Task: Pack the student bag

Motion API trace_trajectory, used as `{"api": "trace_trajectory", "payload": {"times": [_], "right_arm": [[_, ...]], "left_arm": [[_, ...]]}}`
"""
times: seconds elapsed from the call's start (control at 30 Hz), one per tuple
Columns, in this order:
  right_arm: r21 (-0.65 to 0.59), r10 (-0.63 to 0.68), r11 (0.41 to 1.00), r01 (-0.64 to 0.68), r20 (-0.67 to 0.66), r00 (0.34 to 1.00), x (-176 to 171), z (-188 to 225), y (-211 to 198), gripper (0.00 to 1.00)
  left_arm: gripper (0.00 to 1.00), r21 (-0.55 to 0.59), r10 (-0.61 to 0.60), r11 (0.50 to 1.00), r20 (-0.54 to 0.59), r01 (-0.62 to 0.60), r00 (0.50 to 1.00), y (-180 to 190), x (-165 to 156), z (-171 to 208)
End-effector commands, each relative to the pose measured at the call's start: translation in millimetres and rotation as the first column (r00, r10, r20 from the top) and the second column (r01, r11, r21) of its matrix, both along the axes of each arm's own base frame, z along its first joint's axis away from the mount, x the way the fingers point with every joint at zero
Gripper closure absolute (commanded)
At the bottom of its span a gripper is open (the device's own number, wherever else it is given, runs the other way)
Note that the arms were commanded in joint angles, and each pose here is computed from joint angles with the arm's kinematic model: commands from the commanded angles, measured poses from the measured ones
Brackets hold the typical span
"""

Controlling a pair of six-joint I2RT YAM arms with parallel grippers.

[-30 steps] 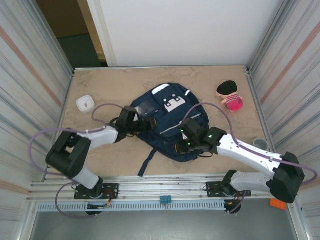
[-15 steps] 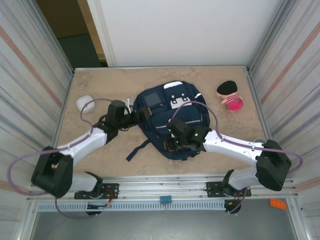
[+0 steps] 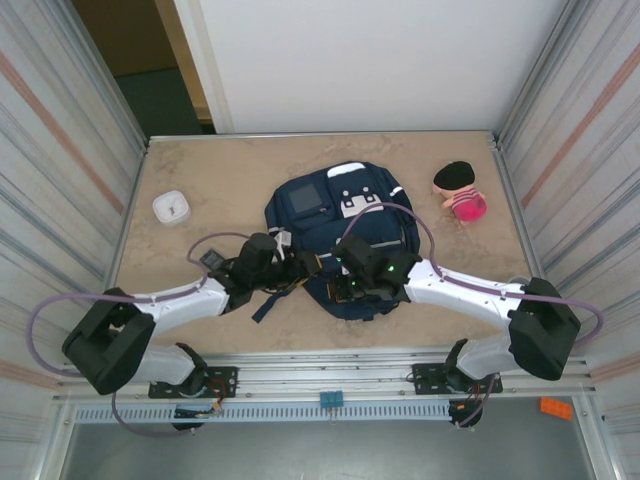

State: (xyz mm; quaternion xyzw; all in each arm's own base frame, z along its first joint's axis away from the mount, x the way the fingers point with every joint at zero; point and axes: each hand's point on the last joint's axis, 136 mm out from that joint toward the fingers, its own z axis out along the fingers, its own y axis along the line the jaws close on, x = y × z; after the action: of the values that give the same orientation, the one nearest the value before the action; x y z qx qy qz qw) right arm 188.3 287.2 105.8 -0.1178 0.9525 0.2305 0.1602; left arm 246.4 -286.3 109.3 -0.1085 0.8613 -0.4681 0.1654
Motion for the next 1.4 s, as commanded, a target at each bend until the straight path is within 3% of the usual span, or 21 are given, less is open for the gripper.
{"api": "trace_trajectory", "payload": {"times": [0.0, 0.07, 0.17, 0.37, 0.53, 0.6, 0.7, 0.73, 0.8, 0.9, 0.97, 1.07, 1.23, 1.37], "right_arm": [[0.039, 0.004, 0.999, -0.006, 0.046, 0.999, 8, 21, 4, 1.0], [0.019, -0.012, 1.0, 0.011, 0.042, 0.999, 10, 22, -10, 1.0], [-0.03, -0.059, 0.998, 0.06, 0.029, 0.998, 14, 20, -40, 1.0], [-0.076, -0.171, 0.982, 0.173, 0.041, 0.985, 28, 21, -107, 1.0], [-0.027, -0.154, 0.987, 0.156, 0.068, 0.986, 40, 29, -115, 1.0], [0.02, -0.112, 0.994, 0.111, 0.082, 0.99, 41, 37, -105, 1.0], [0.094, -0.056, 0.994, 0.046, 0.108, 0.993, 39, 49, -87, 1.0], [0.109, -0.044, 0.994, 0.032, 0.116, 0.992, 38, 52, -84, 1.0], [0.123, -0.028, 0.992, 0.011, 0.131, 0.991, 37, 58, -79, 1.0], [0.131, -0.011, 0.991, -0.008, 0.144, 0.99, 37, 64, -76, 1.0], [0.143, -0.002, 0.99, -0.02, 0.151, 0.989, 37, 67, -73, 1.0], [0.155, 0.011, 0.987, -0.035, 0.154, 0.988, 37, 68, -69, 1.0], [0.166, 0.025, 0.985, -0.051, 0.156, 0.987, 36, 70, -67, 1.0], [0.177, 0.028, 0.983, -0.057, 0.162, 0.986, 33, 74, -67, 1.0]], "left_arm": [[0.71, -0.037, 0.013, 0.999, 0.052, -0.011, 0.999, -8, 14, 18], [0.87, 0.014, 0.029, 0.999, 0.055, -0.03, 0.998, 2, 18, 11], [0.99, 0.078, 0.059, 0.995, 0.063, -0.064, 0.996, 26, 24, 4], [1.0, 0.184, 0.083, 0.977, 0.118, -0.104, 0.99, 72, 30, 9], [1.0, 0.239, 0.035, 0.968, 0.159, -0.072, 0.987, 86, 32, 15], [0.94, 0.264, -0.007, 0.963, 0.201, -0.048, 0.98, 86, 31, 24], [0.55, 0.296, -0.088, 0.955, 0.313, -0.008, 0.946, 83, 29, 48], [0.42, 0.326, -0.134, 0.945, 0.367, 0.008, 0.92, 81, 26, 58], [0.31, 0.406, -0.251, 0.913, 0.482, 0.04, 0.839, 73, 17, 77], [0.25, 0.522, -0.478, 0.843, 0.621, 0.127, 0.622, 47, -6, 99], [0.22, 0.607, -0.608, 0.777, 0.659, 0.164, 0.442, 27, -21, 104], [0.21, 0.674, -0.697, 0.714, 0.66, 0.188, 0.281, 4, -28, 105], [0.17, 0.747, -0.788, 0.614, 0.596, 0.255, 0.152, -37, -21, 88], [0.2, 0.789, -0.834, 0.547, 0.544, 0.278, 0.097, -63, -18, 65]]}}
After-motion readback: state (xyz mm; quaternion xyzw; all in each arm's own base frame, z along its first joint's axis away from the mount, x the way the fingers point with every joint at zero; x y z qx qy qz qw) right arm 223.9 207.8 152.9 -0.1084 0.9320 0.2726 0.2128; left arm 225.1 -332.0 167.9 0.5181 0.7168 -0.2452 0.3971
